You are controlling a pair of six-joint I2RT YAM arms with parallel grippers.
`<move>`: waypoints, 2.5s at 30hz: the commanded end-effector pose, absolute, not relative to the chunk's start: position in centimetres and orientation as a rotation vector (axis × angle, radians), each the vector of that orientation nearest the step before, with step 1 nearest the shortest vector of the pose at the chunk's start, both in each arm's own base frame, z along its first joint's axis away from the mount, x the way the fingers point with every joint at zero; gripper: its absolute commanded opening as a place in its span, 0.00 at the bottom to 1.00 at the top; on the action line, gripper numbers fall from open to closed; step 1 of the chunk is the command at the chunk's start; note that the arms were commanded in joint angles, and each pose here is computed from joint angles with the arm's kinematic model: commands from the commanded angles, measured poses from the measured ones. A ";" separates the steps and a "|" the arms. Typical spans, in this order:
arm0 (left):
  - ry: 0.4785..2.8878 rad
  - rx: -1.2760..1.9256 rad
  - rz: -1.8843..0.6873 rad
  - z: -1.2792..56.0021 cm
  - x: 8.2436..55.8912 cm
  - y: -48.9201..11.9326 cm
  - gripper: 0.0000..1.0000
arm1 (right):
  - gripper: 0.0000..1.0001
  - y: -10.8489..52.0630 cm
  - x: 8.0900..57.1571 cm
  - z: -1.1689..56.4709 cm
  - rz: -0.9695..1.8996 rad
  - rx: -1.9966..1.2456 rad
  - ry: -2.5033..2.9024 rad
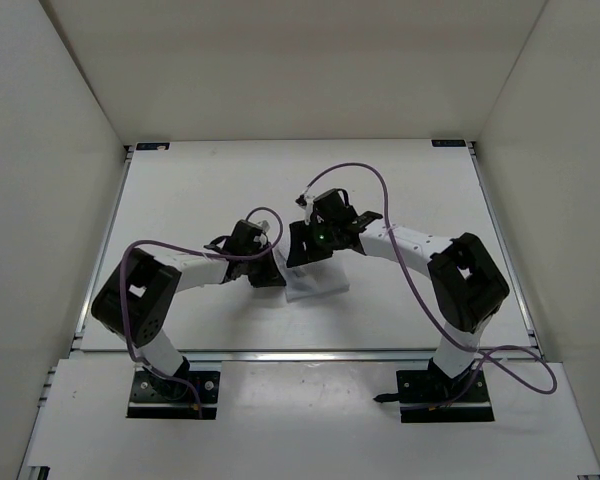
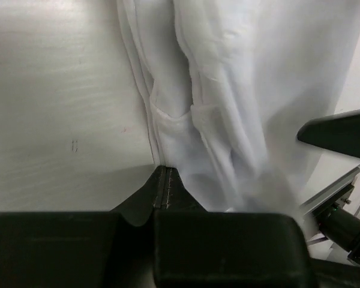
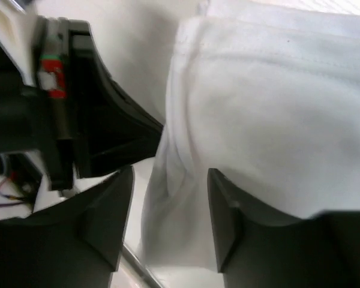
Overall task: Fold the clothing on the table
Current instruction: Fold the skirt
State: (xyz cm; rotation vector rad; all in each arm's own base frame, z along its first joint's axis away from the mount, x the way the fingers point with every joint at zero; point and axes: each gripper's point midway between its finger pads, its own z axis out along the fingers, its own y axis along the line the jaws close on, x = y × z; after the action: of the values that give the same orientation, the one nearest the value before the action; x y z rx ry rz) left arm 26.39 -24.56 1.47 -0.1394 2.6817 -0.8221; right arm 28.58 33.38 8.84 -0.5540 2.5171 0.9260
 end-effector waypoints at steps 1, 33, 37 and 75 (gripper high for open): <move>2.752 -0.151 -0.792 1.1 24.3 -23.0 0.00 | 0.63 36.0 28.9 13.5 1.142 -0.574 2.355; 2.438 0.050 -0.919 8.2 23.6 -26.8 0.00 | 0.00 33.5 27.7 3.9 1.047 -0.455 2.554; 2.510 0.029 -0.801 5.8 23.9 -25.6 0.00 | 0.00 33.6 29.1 5.9 1.074 -0.428 2.471; 2.387 -0.010 -0.262 13.1 26.7 -9.4 0.98 | 0.99 8.7 28.3 11.2 0.389 -0.040 2.371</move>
State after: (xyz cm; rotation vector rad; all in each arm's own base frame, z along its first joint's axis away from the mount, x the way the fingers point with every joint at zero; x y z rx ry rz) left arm 27.31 -10.30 12.79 0.0169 2.3968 -0.2940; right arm 27.41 8.97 9.41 -0.0016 2.4876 0.3760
